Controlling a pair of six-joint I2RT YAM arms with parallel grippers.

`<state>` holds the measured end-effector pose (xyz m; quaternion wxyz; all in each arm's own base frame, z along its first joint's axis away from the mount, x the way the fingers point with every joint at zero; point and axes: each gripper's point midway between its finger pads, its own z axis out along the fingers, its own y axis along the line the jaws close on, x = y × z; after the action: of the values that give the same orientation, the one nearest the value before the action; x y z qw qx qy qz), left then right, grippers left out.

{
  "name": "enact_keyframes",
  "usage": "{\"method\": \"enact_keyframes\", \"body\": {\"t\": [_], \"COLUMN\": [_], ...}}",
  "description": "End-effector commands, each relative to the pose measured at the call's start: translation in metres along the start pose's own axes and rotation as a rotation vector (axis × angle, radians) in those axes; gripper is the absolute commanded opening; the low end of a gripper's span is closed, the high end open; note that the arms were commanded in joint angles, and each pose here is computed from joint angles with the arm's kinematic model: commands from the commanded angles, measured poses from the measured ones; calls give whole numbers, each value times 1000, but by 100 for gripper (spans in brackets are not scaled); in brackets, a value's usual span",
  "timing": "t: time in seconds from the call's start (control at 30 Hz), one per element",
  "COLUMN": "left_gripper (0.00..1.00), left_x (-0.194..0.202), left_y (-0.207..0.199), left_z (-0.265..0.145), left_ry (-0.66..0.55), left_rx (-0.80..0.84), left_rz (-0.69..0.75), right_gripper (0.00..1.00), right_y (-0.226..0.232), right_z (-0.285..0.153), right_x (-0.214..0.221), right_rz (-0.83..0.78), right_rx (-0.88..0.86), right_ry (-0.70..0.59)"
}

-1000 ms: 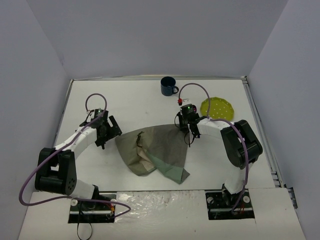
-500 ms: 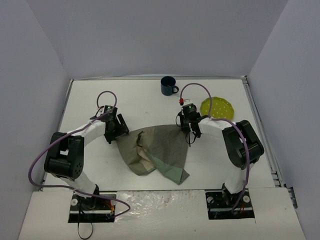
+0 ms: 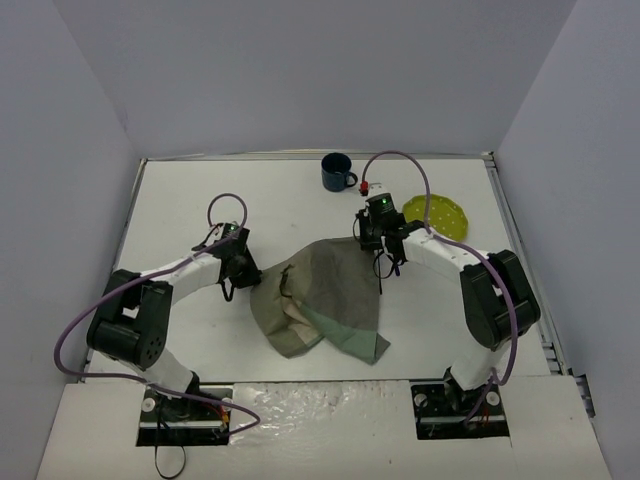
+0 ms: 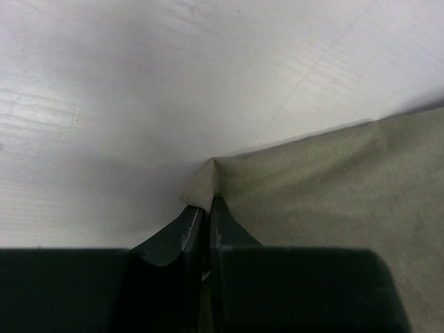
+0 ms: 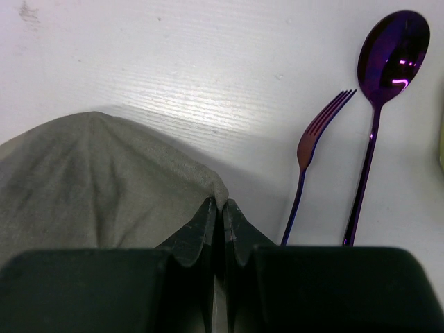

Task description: Set the dinner table for one person

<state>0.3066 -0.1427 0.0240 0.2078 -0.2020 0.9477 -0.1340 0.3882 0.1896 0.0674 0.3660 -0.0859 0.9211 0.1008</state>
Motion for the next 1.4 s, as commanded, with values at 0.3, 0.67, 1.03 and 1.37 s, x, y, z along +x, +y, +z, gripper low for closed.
{"method": "enact_keyframes", "body": {"t": [0.3, 0.67, 1.03, 1.37], "left_gripper": [0, 0, 0, 0], "left_x": [-114, -162, -273, -315], "left_y": [-4, -31, -52, -50], "left_z": [-190, -231, -304, -401], "left_ry": [-359, -567, -786, -1094], "left_rx": [-234, -178, -134, -124], "left_rz": [319, 295, 262, 285], "right_gripper": [0, 0, 0, 0], "right_y": [0, 6, 52, 77], "right_z": [-71, -71, -110, -175], "right_x": [-62, -76, -240, -320], "right_rz": [37, 52, -110, -307], "right_rx": [23, -8, -111, -150], "right_ry": [-226, -235, -527, -809]}}
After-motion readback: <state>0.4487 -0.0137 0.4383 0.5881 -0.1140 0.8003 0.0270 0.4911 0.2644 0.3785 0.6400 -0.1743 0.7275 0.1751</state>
